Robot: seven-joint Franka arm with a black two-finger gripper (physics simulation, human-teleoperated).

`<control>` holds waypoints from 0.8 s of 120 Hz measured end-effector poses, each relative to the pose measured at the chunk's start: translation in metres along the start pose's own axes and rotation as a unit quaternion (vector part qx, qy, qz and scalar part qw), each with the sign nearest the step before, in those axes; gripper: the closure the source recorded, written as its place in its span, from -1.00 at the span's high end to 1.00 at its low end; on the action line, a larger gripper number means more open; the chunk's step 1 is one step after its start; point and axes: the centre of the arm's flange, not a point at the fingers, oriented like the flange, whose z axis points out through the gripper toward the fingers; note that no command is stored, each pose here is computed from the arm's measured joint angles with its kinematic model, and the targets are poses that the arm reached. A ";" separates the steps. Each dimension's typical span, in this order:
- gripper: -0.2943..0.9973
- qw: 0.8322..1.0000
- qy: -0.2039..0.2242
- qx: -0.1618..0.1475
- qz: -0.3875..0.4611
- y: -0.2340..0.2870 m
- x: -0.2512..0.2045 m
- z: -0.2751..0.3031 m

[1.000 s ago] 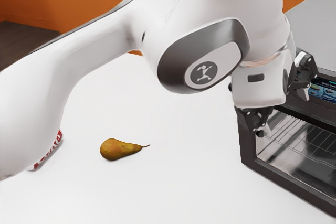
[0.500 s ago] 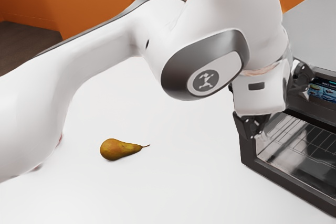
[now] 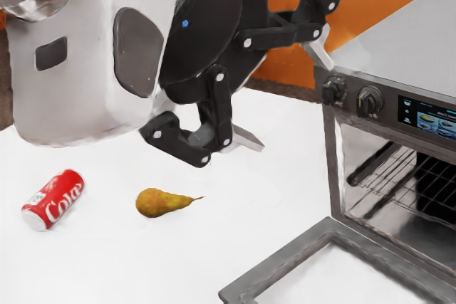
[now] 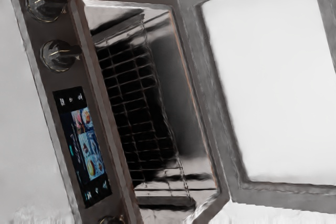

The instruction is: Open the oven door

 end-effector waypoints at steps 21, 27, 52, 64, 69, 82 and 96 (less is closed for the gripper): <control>0.45 0.913 -0.051 -0.094 -0.394 0.009 -0.421 0.083; 0.47 0.865 -0.083 -0.106 -0.484 0.072 -0.509 0.063; 0.50 0.762 -0.067 -0.212 -0.609 0.138 -0.566 0.126; 0.51 0.732 -0.107 -0.267 -0.618 0.127 -0.524 0.164; 0.51 0.713 -0.125 -0.278 -0.631 0.135 -0.511 0.165; 0.51 0.667 -0.148 -0.263 -0.682 0.167 -0.492 0.155; 0.51 0.629 -0.160 -0.229 -0.726 0.176 -0.512 0.151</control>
